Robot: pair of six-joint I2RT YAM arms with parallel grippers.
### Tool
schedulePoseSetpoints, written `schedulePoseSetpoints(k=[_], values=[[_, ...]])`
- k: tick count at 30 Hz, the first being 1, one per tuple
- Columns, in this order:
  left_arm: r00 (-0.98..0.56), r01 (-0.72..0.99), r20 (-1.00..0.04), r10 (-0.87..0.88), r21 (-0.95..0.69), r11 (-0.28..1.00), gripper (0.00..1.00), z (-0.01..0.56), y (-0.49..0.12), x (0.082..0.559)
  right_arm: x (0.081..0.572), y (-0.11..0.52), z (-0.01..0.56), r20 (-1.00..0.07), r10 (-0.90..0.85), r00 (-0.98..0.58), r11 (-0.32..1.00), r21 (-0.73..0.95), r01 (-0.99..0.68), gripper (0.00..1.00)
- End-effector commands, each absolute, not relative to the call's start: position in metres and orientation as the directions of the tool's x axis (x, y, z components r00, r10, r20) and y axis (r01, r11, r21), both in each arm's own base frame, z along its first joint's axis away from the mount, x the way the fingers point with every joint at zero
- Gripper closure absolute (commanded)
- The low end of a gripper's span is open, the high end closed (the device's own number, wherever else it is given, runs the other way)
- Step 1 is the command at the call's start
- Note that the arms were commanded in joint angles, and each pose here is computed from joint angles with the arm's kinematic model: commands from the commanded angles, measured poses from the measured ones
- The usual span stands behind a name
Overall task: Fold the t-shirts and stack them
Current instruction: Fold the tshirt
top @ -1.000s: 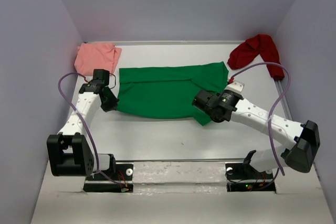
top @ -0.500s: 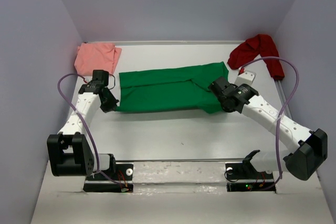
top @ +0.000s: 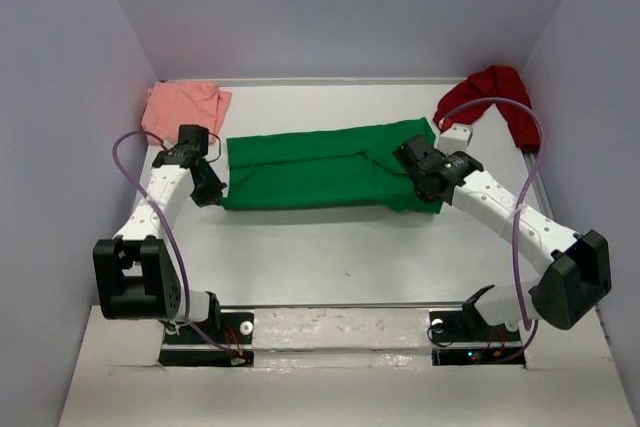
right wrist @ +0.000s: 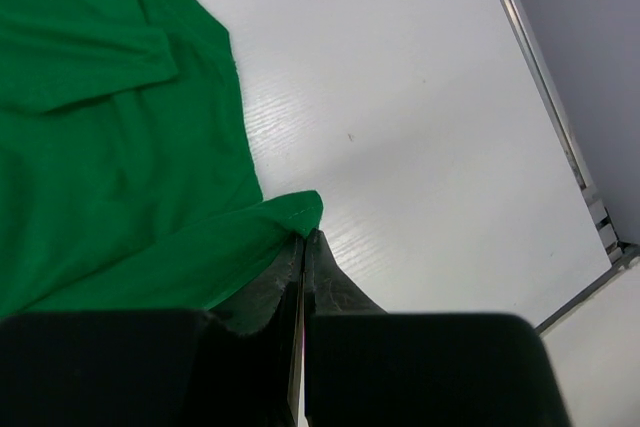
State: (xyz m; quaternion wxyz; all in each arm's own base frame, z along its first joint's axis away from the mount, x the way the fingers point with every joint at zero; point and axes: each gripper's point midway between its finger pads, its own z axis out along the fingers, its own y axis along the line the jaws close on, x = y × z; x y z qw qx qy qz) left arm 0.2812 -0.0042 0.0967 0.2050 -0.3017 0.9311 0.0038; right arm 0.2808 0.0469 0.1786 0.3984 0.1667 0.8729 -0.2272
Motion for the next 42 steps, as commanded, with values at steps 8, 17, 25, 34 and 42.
schedulePoseSetpoints(k=[8,17,25,34,42], values=[[-0.708,-0.529,-0.483,-0.516,-0.121,0.840,1.00,0.133,0.006,0.332,0.322,0.043,0.206,-0.795,0.062,-0.604,0.837,-0.288,0.466,1.00],[-0.735,-0.479,-0.490,-0.469,-0.115,0.870,1.00,0.134,-0.006,0.350,0.334,0.049,0.204,-0.777,0.020,-0.629,0.845,-0.323,0.427,1.00],[-0.755,-0.448,-0.485,-0.441,-0.108,0.887,1.00,0.130,-0.016,0.358,0.330,0.048,0.200,-0.763,0.013,-0.646,0.844,-0.338,0.416,1.00],[-0.760,-0.447,-0.489,-0.428,-0.086,0.891,1.00,0.130,-0.017,0.367,0.335,0.041,0.196,-0.739,0.003,-0.673,0.815,-0.388,0.430,1.00],[-0.761,-0.450,-0.494,-0.421,-0.067,0.891,1.00,0.131,-0.016,0.376,0.351,0.037,0.192,-0.714,0.004,-0.700,0.810,-0.408,0.421,1.00]])
